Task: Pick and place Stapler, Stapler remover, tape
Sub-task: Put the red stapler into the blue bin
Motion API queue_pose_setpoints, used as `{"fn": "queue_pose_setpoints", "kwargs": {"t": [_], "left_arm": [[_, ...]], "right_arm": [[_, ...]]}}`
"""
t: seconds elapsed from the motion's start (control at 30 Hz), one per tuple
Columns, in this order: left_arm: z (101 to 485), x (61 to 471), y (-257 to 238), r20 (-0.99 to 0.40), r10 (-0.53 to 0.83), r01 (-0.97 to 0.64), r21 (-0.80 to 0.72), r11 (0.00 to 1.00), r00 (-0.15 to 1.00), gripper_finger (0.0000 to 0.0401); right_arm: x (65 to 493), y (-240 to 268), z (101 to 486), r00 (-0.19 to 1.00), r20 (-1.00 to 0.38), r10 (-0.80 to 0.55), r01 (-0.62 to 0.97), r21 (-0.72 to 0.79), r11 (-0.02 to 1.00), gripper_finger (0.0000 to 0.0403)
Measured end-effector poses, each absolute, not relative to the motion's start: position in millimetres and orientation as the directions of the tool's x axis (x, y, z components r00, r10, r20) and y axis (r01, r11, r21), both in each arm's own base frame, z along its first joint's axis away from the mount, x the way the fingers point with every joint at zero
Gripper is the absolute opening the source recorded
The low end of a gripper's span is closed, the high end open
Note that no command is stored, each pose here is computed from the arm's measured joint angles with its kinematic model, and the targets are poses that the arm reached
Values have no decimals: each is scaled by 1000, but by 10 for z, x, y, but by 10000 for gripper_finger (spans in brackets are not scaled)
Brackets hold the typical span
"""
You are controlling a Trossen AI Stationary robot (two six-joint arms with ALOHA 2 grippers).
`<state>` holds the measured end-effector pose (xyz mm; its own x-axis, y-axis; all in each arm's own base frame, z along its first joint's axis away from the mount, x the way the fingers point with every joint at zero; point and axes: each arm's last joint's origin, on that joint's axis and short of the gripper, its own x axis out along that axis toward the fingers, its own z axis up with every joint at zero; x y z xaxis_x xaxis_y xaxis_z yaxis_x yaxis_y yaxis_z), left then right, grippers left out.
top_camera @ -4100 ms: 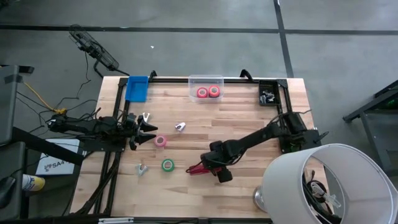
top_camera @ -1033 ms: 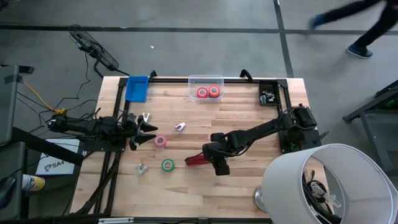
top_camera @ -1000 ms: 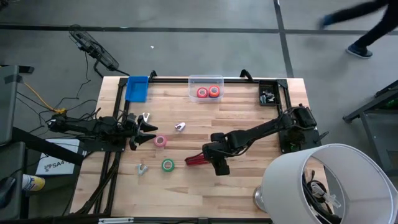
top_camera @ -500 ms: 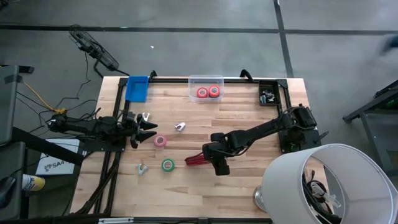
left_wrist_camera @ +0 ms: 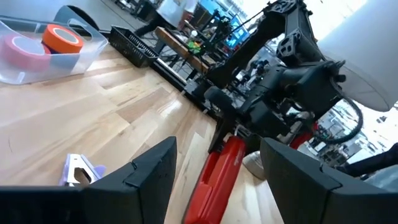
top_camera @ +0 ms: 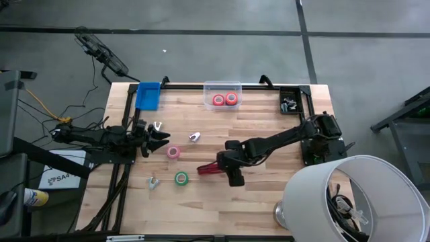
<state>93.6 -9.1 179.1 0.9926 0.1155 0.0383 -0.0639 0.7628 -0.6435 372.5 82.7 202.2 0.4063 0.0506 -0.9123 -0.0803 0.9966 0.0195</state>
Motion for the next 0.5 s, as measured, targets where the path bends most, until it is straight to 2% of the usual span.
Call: {"fn": "queue_pose_setpoints", "kwargs": {"t": [0.23, 0.5], "left_arm": [[1790, 936, -91, 37, 116, -65, -642, 764, 993, 229], [1790, 936, -91, 37, 116, -66, -643, 763, 993, 229]], "right_arm": [[3813, 783, 2185, 455, -889, 48, -92, 7, 996, 182], [3804, 714, 2141, 410, -909, 73, -99, 36, 994, 182]]}}
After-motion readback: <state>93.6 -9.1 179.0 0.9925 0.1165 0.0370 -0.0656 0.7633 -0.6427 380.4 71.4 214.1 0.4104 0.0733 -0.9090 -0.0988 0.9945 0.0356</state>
